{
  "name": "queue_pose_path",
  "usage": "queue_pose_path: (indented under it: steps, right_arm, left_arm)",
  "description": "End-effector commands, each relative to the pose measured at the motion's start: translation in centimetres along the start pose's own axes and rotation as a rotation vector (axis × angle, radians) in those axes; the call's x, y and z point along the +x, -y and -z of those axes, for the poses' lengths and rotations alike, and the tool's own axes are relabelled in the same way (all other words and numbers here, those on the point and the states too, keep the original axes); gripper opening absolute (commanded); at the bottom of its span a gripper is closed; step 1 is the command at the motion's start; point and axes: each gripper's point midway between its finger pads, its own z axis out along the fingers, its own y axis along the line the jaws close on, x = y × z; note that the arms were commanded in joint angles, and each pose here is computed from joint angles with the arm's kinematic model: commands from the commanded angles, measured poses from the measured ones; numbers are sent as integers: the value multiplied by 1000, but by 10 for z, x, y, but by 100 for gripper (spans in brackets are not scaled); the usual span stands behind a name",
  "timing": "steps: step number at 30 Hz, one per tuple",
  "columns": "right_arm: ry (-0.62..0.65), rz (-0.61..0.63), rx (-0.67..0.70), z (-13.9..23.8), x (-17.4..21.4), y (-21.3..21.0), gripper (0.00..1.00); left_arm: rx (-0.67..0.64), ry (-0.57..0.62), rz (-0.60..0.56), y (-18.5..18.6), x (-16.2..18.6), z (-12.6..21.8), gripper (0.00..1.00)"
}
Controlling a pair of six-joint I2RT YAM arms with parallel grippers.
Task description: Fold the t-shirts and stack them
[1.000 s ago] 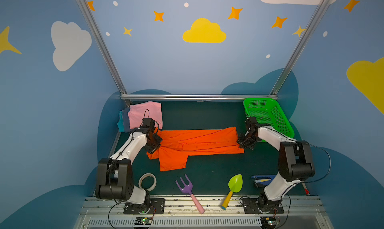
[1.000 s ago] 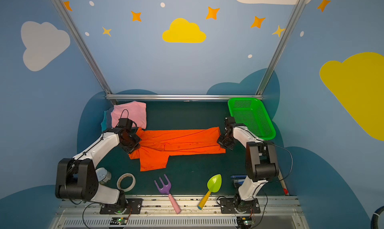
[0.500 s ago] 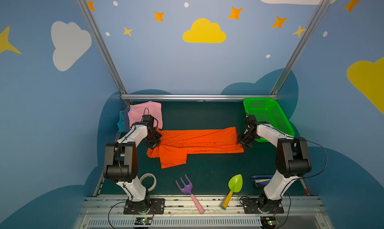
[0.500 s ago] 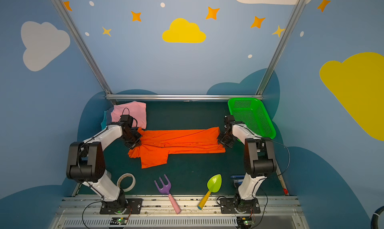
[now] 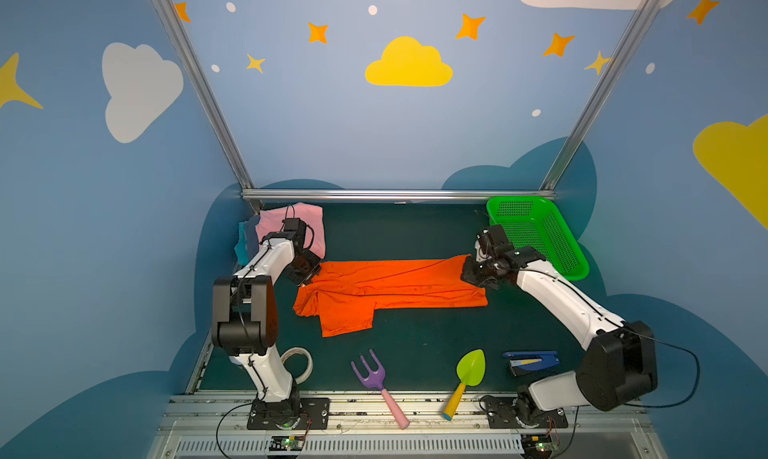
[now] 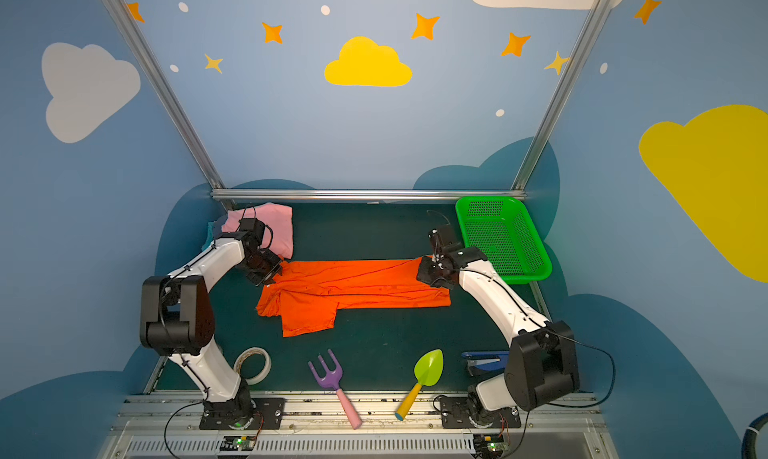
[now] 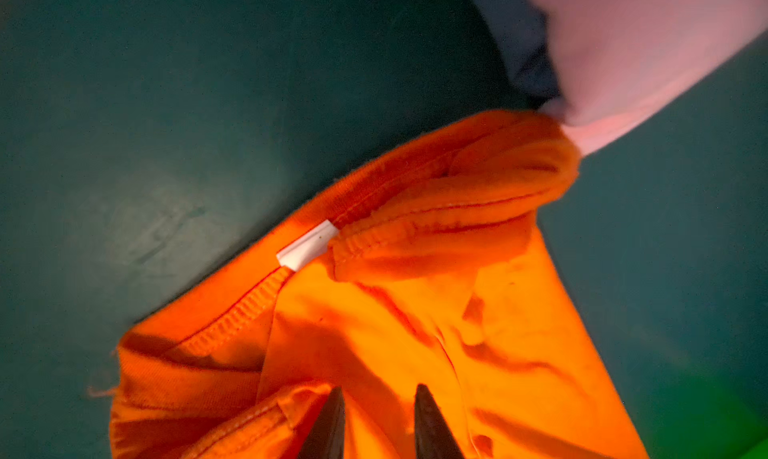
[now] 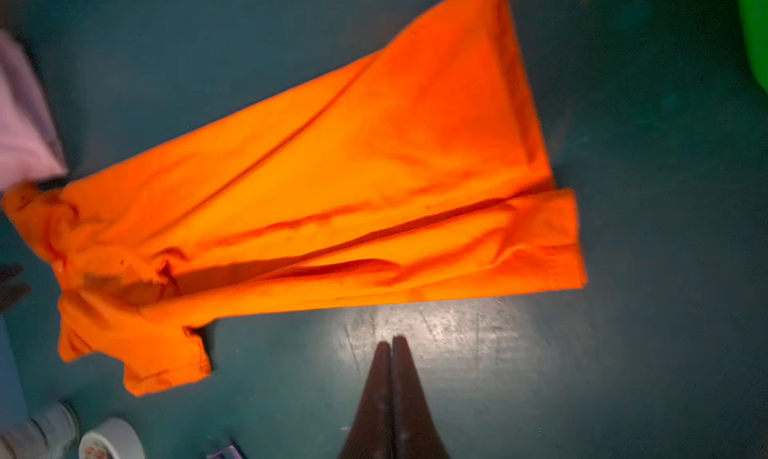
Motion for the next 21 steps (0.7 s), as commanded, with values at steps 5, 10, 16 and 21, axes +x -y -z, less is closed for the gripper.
queue_pose_path:
  steps: [5,10,16,21]
  right_arm:
    - [-138,222,-46,-43,55,-51,0]
    - [-187,280,-67,-61,67,-80,0]
    - [-261,319,-144,-75,84,-108,0]
    - [-323,361,-132,-95,102,-120,0]
  left_arm:
    - [-36,34,-202,-29,68,41,25]
    - [-50,9,-254,-64,113,33,41]
    - [-45,-28,-235,-85,139,6,60]
    - [-77,-50,-261,-87,148,-16,60]
